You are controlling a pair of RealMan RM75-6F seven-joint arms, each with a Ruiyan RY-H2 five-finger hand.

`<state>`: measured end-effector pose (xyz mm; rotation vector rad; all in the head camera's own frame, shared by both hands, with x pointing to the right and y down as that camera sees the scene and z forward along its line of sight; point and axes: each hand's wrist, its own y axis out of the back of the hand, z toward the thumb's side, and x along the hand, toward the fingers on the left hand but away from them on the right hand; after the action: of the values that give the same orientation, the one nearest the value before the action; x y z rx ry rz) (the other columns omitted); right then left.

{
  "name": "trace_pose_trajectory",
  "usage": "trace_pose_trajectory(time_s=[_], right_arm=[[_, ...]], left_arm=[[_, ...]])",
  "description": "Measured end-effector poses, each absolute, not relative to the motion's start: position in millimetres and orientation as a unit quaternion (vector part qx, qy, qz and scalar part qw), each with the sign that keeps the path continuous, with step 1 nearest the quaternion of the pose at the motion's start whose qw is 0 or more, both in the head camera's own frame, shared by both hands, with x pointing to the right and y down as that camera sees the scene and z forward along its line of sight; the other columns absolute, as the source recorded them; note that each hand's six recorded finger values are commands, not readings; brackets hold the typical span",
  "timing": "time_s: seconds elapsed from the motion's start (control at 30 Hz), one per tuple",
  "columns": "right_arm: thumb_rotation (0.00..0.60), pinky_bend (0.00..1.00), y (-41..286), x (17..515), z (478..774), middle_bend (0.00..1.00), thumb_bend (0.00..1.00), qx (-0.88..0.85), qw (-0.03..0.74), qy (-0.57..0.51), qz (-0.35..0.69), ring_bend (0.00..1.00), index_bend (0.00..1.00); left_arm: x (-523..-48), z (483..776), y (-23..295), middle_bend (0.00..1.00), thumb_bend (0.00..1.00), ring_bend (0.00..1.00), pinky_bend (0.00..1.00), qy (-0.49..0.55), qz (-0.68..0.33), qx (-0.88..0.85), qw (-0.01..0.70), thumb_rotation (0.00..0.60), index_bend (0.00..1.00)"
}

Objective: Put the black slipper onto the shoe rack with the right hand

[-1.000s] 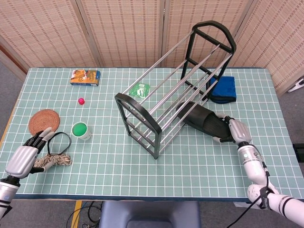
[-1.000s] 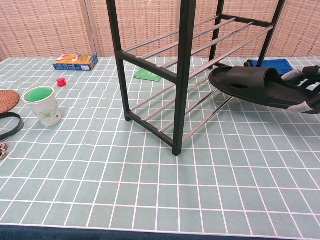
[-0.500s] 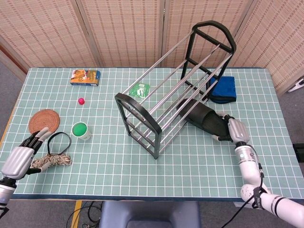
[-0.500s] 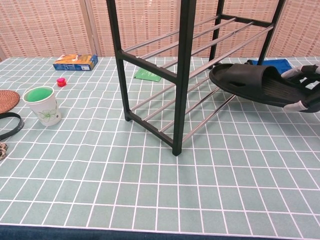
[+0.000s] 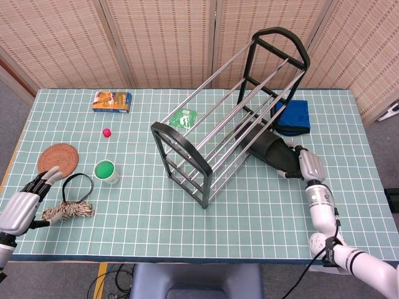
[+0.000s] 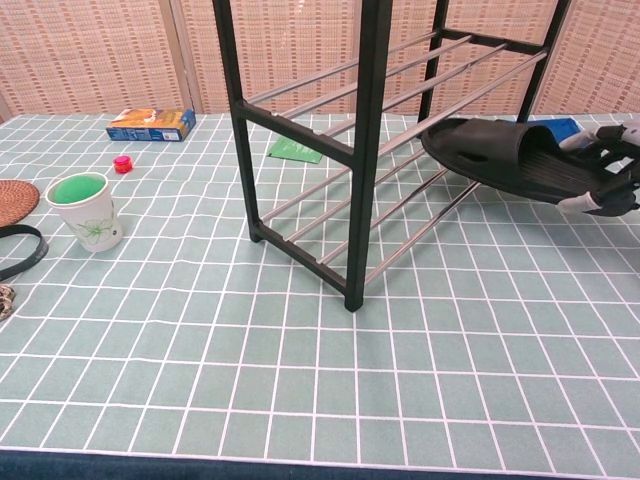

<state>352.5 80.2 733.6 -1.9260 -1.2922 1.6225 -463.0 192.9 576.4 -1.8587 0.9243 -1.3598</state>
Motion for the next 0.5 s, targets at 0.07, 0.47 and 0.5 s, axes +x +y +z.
trace_pose_trajectory(time_s=[0.07,0.47,0.5], right_arm=[[0.6,0.37,77,352,736,0.31,0.22,-0.673,0.153,-0.454,0.564,0.22,0.28],[0.6,0.37,50,342,755,0.31,0.22,-0.678,0.14,-0.458,0.557,0.22,0.28],[0.6,0.37,48,341,756,0.31,0.22,-0.679,0.139,-0.458,0.557,0.22,0.28]], left_arm=[[-463,576,193,0.02,0.26,0.0,0.17,0.354,-0.518,-0.709,0.323,0.6,0.0],[-470,569,191,0.02,0.26,0.0,0.17,0.367,-0.508,-0.712,0.318,0.6,0.0],[-470,568,191,0.02,0.26,0.0,0.17,0.368,-0.508,-0.711,0.318,0.6,0.0]])
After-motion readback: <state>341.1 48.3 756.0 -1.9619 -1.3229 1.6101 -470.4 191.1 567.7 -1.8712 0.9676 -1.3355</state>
